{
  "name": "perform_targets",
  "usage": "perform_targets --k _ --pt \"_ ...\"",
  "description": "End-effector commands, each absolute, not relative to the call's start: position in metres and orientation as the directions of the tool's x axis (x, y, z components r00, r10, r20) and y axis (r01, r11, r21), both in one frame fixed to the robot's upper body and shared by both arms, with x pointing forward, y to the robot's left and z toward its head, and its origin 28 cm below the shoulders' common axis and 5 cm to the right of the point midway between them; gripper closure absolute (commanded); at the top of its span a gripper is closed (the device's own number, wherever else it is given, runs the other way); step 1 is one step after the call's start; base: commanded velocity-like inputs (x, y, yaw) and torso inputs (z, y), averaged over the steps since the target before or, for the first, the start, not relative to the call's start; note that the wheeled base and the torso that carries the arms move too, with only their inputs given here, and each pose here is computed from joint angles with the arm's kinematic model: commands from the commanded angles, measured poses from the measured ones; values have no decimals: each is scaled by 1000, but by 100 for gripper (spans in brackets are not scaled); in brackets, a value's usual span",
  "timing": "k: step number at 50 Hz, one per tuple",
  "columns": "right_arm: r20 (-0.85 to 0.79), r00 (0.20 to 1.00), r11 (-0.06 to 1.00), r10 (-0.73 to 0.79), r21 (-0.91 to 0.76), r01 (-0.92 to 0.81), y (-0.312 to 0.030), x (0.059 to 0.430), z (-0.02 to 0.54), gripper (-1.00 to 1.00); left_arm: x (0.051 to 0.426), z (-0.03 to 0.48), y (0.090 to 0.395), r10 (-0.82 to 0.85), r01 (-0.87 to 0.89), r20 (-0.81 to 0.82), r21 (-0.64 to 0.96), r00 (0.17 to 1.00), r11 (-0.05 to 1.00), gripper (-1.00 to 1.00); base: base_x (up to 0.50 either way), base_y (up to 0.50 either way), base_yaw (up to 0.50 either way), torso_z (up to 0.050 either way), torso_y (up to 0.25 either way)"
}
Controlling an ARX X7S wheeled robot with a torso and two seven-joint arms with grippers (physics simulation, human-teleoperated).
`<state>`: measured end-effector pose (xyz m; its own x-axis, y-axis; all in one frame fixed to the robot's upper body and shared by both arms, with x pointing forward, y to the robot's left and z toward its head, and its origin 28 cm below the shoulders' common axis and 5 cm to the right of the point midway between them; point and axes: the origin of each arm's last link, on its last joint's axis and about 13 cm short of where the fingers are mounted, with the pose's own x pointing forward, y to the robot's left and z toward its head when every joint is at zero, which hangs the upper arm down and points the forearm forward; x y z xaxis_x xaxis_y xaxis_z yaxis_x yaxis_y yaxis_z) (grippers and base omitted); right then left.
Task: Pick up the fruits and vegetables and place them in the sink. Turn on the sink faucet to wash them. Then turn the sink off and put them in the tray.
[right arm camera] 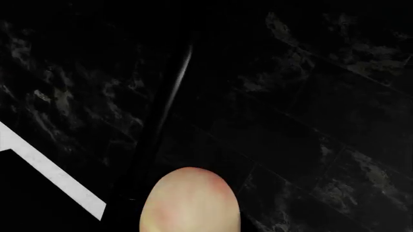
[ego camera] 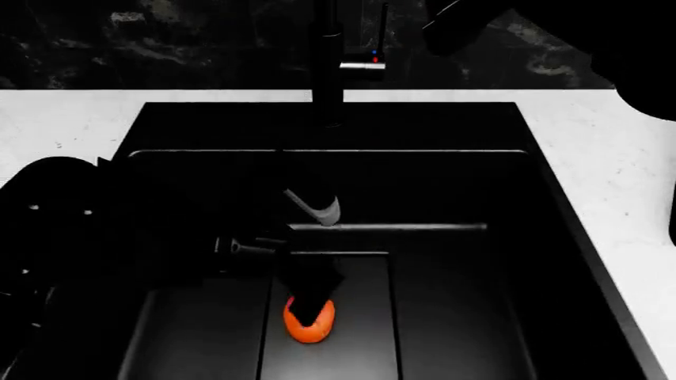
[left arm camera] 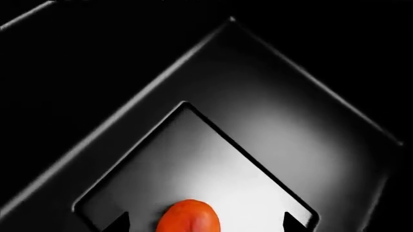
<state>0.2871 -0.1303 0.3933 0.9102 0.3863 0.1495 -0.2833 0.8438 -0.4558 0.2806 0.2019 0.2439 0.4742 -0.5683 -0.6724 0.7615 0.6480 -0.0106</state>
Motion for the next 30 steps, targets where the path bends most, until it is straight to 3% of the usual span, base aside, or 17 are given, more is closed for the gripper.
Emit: perform_targets --k 1,9,18,30 --pt "156 913 840 378 -472 -268 -133 297 391 100 275 221 196 -564 764 -718 -70 407 641 -100 0 0 0 0 0" --pt "152 915 841 374 -471 -265 -132 301 388 100 279 217 197 -564 757 -714 -73 415 649 -100 0 0 0 0 0" --pt "150 912 839 382 -469 -275 -130 303 382 100 291 208 201 -526 726 -696 -11 488 688 -100 0 0 0 0 0" --pt "147 912 841 382 -464 -277 -128 307 375 100 290 189 203 -510 719 -712 -12 482 695 -100 0 0 0 0 0"
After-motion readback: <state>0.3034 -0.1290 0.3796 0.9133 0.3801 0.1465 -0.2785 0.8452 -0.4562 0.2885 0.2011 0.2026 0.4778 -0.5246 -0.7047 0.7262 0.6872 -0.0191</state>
